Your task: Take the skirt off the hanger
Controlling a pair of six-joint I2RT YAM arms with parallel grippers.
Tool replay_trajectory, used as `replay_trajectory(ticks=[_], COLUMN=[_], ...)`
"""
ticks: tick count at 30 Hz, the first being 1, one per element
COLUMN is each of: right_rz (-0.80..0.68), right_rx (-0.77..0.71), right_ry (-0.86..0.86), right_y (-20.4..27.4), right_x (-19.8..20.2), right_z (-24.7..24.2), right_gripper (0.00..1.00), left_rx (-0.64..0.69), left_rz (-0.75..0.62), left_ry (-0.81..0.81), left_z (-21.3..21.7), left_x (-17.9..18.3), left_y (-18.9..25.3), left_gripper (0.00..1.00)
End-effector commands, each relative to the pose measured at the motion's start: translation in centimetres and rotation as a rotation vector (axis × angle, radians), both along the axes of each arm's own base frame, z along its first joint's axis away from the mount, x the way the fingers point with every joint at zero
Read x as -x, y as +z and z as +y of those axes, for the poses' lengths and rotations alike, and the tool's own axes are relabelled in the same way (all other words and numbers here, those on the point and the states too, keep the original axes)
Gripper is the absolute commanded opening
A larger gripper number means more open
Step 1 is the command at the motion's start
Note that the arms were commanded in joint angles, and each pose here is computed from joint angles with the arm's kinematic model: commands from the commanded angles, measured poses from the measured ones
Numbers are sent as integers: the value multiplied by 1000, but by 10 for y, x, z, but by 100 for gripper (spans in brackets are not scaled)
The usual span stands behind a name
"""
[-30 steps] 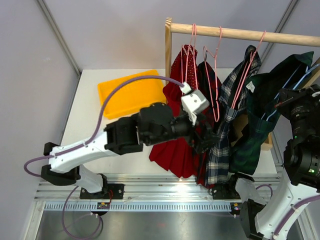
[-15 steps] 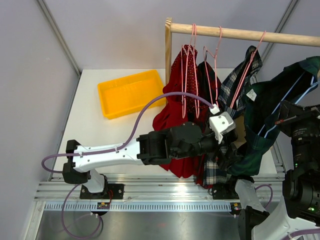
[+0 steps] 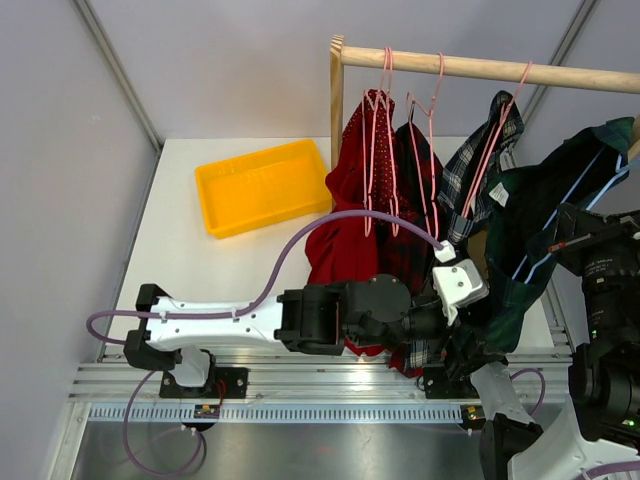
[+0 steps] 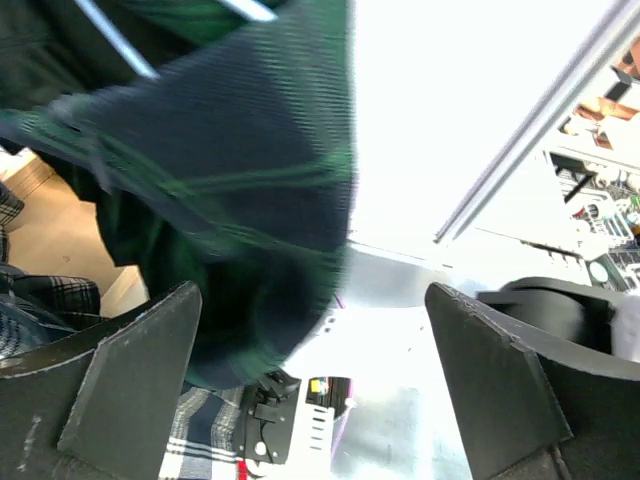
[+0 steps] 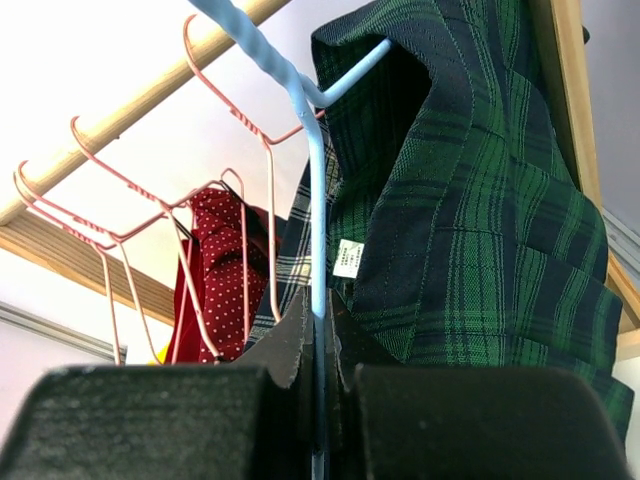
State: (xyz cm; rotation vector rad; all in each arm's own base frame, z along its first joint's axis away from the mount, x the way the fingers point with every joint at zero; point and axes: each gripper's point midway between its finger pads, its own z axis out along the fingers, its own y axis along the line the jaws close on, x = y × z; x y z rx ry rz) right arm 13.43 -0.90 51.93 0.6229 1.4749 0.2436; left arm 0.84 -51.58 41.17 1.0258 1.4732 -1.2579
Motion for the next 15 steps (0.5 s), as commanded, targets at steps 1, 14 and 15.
replay_trajectory(ticks=[1,14,15], right_rz=[-136,-151,-151], right_rx=[34,13,10], right_ry=[-12,-16,-13], right_y=[33,44,45], right_x=[7,12,11], right_z=[0,0,1], right_gripper=[0,0,0], left_rx=[105,132,123], left_rz=[-29,-17,-20], left_ry=[51,41,38], left_z=[18,-22,-26], left_x=[-8,-3,-3], left_y=[51,26,23], left_gripper=[99,77,72])
